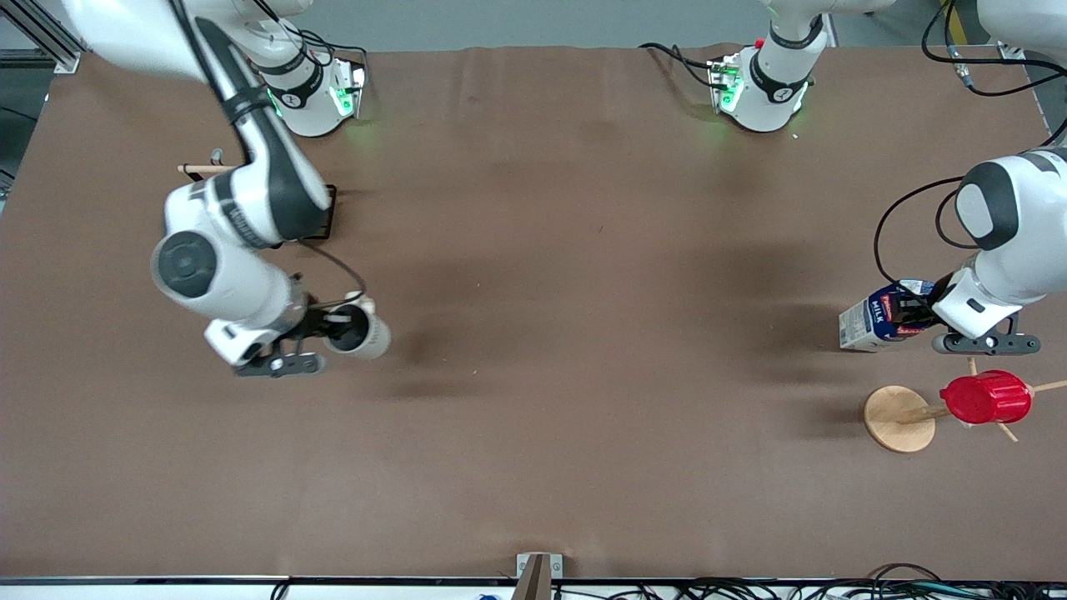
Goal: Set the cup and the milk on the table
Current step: 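Carry the mug with the right gripper while the left gripper carries the carton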
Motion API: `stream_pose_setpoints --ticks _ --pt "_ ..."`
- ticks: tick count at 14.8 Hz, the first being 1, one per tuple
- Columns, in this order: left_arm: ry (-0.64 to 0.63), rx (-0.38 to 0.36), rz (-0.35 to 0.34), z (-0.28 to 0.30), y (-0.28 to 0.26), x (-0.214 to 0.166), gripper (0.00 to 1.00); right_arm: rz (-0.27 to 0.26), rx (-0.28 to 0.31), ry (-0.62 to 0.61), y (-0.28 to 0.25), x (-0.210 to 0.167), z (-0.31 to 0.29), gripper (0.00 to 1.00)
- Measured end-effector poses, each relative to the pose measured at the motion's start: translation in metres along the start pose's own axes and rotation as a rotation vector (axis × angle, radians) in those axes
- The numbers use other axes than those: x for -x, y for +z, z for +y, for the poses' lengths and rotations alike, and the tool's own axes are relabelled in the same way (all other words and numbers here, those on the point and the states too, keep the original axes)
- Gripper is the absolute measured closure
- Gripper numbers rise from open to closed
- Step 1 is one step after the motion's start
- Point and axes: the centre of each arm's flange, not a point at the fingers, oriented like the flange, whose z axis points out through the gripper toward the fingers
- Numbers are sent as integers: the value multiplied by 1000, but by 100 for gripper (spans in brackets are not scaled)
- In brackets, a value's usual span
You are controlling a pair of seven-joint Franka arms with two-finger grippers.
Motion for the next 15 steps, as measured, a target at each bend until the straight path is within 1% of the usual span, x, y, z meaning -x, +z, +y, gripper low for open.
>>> stream_pose_setpoints --ticks 3,5,7,8,10,12,13,15 --pt "-2 -3 29 -2 -15 -3 65 0 -9 59 10 24 -79 96" --pt "-1 -4 65 -1 -37 -3 72 1 18 79 31 38 -125 96" --pt "27 4 104 15 -62 -4 72 14 53 94 56 51 -165 96" --pt "47 12 122 34 -75 -5 72 24 60 108 67 57 -183 96" --pt "40 34 152 86 -94 -10 72 57 43 127 87 66 -215 96" --pt "41 59 165 145 -105 -12 72 82 23 125 103 71 -234 96" --pt "46 71 154 172 -109 -11 72 89 10 123 111 72 -239 96" --pt "53 86 106 218 -118 -8 72 98 -7 124 122 71 -247 96"
